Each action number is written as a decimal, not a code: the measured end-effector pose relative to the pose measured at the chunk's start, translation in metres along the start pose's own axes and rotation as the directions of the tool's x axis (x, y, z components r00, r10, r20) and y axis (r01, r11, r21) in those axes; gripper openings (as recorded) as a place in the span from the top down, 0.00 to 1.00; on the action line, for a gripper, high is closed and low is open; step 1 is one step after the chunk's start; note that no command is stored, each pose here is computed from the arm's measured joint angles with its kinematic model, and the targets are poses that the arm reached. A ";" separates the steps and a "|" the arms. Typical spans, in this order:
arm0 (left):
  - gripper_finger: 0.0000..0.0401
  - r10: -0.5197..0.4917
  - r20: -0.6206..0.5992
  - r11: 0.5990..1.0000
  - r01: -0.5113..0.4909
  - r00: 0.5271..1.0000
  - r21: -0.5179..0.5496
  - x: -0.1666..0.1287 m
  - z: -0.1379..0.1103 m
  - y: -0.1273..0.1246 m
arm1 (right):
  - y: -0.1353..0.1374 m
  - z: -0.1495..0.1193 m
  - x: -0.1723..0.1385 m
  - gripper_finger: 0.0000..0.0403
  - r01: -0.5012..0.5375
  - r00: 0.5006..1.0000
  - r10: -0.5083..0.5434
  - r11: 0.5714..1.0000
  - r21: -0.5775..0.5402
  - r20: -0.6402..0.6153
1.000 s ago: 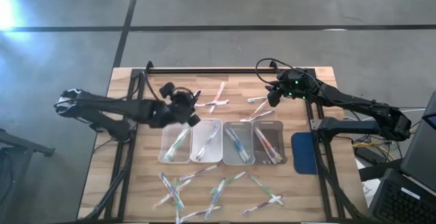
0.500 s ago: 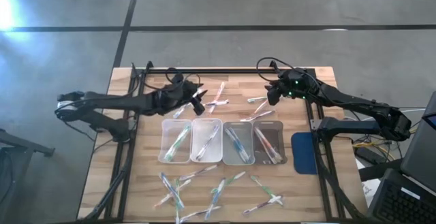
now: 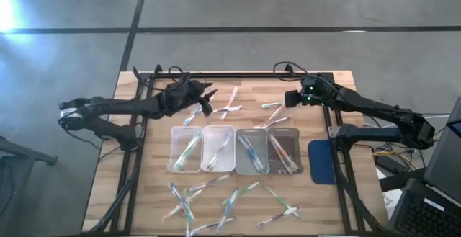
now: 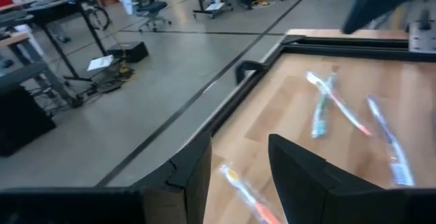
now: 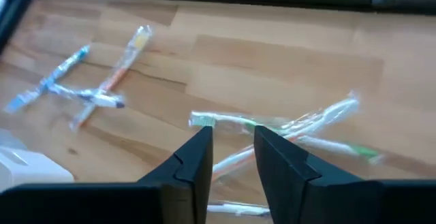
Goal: Pick & Place Toothbrushes
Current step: Put the orange toothbrush into the black bin
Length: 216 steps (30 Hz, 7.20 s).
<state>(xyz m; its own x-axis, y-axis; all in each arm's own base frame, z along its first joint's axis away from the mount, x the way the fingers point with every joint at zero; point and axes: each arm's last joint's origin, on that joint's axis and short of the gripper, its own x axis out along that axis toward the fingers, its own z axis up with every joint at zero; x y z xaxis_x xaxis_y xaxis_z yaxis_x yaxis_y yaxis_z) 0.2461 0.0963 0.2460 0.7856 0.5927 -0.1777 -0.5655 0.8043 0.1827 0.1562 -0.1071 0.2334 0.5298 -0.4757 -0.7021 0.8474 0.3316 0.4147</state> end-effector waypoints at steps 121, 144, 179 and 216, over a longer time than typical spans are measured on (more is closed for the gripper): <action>0.62 -0.025 0.203 0.995 0.005 0.979 0.098 -0.010 0.024 0.036 | 0.061 0.015 0.101 0.91 0.264 0.948 -0.184 0.910 0.320 -0.258; 0.62 -0.025 0.202 0.993 0.001 0.979 0.120 -0.011 0.024 0.036 | 0.133 0.073 0.006 0.92 0.088 0.960 -0.112 0.991 -0.105 -0.255; 0.62 -0.025 0.202 0.993 0.001 0.979 0.119 -0.010 0.023 0.036 | 0.204 -0.046 -0.045 0.93 0.014 0.999 -0.036 0.742 -0.670 -0.019; 0.62 -0.573 0.357 0.784 0.621 0.738 -0.024 0.049 0.003 -0.036 | 0.133 -0.080 -0.027 0.93 -0.208 0.592 0.764 0.452 -0.868 0.256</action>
<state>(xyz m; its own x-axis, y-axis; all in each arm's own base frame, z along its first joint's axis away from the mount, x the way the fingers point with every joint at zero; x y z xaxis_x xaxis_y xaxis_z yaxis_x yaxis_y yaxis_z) 0.3063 0.0962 0.2338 0.9932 -0.0389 0.1093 0.0382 0.9992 0.0093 0.2516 0.0151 0.2612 0.9703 -0.2369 0.0494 0.2418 0.9555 -0.1690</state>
